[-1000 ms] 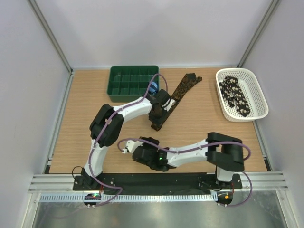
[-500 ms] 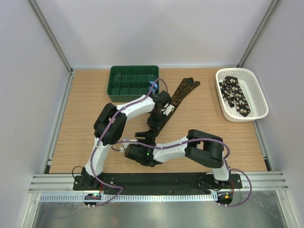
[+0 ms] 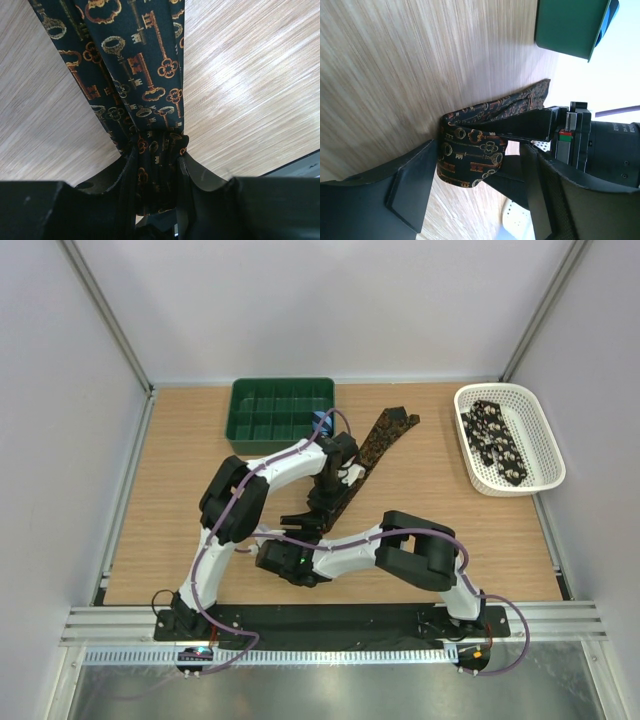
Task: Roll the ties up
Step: Roll the tie
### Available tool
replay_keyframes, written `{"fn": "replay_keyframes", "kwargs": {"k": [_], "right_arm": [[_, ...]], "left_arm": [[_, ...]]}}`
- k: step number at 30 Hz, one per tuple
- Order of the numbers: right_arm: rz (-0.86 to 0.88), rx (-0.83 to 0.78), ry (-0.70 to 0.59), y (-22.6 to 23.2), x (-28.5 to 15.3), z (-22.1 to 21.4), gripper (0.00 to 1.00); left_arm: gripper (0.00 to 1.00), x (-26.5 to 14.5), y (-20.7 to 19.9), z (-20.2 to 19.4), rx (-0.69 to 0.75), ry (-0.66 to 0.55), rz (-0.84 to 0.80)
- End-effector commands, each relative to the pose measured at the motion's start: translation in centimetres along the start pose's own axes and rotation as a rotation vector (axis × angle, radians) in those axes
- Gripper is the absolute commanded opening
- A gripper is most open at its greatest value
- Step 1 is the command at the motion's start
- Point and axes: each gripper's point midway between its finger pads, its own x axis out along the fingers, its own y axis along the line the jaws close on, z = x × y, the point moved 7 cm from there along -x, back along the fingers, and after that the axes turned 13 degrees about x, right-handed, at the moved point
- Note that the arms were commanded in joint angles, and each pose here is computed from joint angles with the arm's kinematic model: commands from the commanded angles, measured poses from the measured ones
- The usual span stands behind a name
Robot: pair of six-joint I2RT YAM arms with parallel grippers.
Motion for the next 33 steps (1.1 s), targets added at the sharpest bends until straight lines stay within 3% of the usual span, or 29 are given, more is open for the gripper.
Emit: {"fn": "replay_keyframes", "kwargs": {"k": [1, 5, 7, 13, 16, 18, 19, 20, 24, 29, 33], "right_arm": [[0.025, 0.013, 0.040, 0.7, 1.1, -0.4, 0.70], [0.066, 0.044, 0.057, 1.5, 1.1, -0.7, 0.65], [0.070, 0.042, 0.065, 1.9, 1.3, -0.9, 0.56], [0.033, 0.034, 0.092, 2.5, 2.1, -1.5, 0.51], [0.030, 0.031, 0.113, 2.6, 2.5, -1.9, 0.79], [0.025, 0.023, 0.121, 2.8, 2.7, -2.0, 0.81], [0.018, 0.022, 0.125, 2.7, 2.8, -2.0, 0.79], [0.021, 0.021, 0.127, 2.8, 2.8, -2.1, 0.66], [0.020, 0.039, 0.133, 2.7, 3.0, -2.4, 0.41], [0.009, 0.044, 0.142, 2.7, 3.2, -2.6, 0.27], [0.005, 0.043, 0.147, 2.6, 3.3, -2.7, 0.29]], "left_arm": [[0.21, 2.4, -0.3, -1.8, -0.006, 0.134, -0.038], [0.21, 2.0, -0.4, -1.6, -0.003, 0.131, -0.036], [0.21, 1.9, -0.3, -1.7, -0.005, 0.131, -0.033], [0.21, 1.8, -0.3, -1.8, -0.003, 0.131, -0.031], [0.21, 1.9, -0.4, -2.0, -0.004, 0.140, -0.036], [0.20, 2.0, -0.4, -2.1, -0.004, 0.147, -0.037], [0.20, 1.9, -0.5, -2.1, -0.004, 0.149, -0.039], [0.20, 1.8, -0.4, -2.1, -0.005, 0.147, -0.039], [0.20, 1.4, -0.6, -2.2, -0.004, 0.146, -0.037], [0.20, 1.1, -0.6, -2.3, -0.004, 0.149, -0.037], [0.20, 1.1, -0.7, -2.5, -0.006, 0.155, -0.038]]}}
